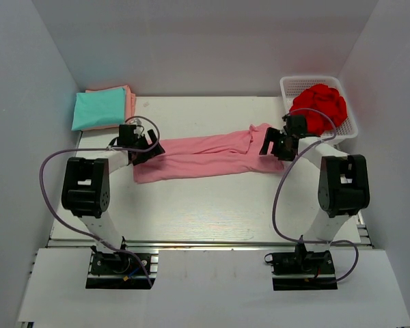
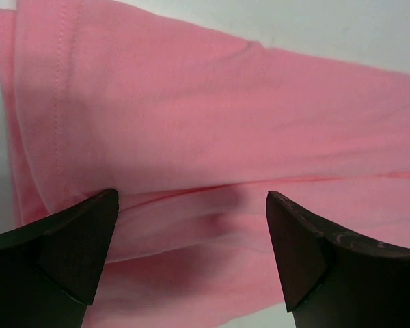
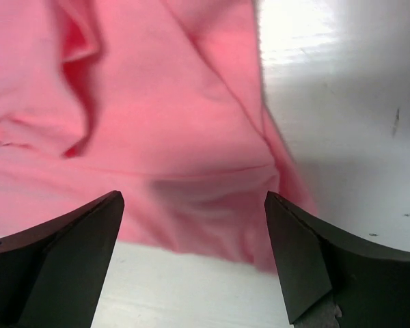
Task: Fold and stack the t-shirts
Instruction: Fold the other side of the tshirt into a rectangle
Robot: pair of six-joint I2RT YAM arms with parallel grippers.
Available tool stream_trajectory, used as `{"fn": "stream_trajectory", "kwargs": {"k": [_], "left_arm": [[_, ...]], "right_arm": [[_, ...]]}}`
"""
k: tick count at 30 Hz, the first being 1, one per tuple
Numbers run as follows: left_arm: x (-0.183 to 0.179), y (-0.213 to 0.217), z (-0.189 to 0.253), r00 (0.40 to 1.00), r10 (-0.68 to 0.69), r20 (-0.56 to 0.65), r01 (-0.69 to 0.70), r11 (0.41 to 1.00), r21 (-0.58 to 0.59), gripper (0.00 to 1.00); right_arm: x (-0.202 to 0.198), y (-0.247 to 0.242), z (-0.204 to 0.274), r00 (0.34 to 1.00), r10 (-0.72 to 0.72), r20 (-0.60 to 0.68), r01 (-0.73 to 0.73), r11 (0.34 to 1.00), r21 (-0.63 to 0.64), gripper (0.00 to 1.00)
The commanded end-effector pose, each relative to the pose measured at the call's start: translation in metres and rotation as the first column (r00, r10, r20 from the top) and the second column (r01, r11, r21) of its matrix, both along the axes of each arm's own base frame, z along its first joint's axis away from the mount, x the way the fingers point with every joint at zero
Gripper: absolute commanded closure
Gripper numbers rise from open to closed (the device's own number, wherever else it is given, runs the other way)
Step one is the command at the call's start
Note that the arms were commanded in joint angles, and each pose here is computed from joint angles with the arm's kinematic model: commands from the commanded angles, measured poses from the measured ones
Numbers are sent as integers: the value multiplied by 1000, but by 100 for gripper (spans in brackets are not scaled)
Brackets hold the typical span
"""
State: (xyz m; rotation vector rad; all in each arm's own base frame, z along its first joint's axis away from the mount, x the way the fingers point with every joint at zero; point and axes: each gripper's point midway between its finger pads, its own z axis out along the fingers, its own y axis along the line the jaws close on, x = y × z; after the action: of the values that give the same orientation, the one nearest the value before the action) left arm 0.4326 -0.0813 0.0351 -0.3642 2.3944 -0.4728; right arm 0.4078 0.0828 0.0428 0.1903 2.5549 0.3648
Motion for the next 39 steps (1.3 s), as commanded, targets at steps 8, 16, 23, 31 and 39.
{"fn": "stream_trajectory", "kwargs": {"k": [8,16,23,31,39], "left_arm": [[-79,-7,9,997,-52,-62,50,998,-33,0],[-80,17,70,997,25,68,-30,997,72,0],[-89,37,90,988,111,108,-125,983,133,0],[-93,40,102,982,134,132,-150,982,114,0],[-95,39,98,983,141,121,-154,982,109,0]], "right_arm": [[9,87,94,913,309,268,-344,934,98,10],[41,111,62,925,313,216,-337,938,84,10],[63,111,40,939,295,178,-309,950,54,10],[52,145,24,916,373,147,-394,906,156,10],[40,186,49,898,399,183,-439,831,341,10]]}}
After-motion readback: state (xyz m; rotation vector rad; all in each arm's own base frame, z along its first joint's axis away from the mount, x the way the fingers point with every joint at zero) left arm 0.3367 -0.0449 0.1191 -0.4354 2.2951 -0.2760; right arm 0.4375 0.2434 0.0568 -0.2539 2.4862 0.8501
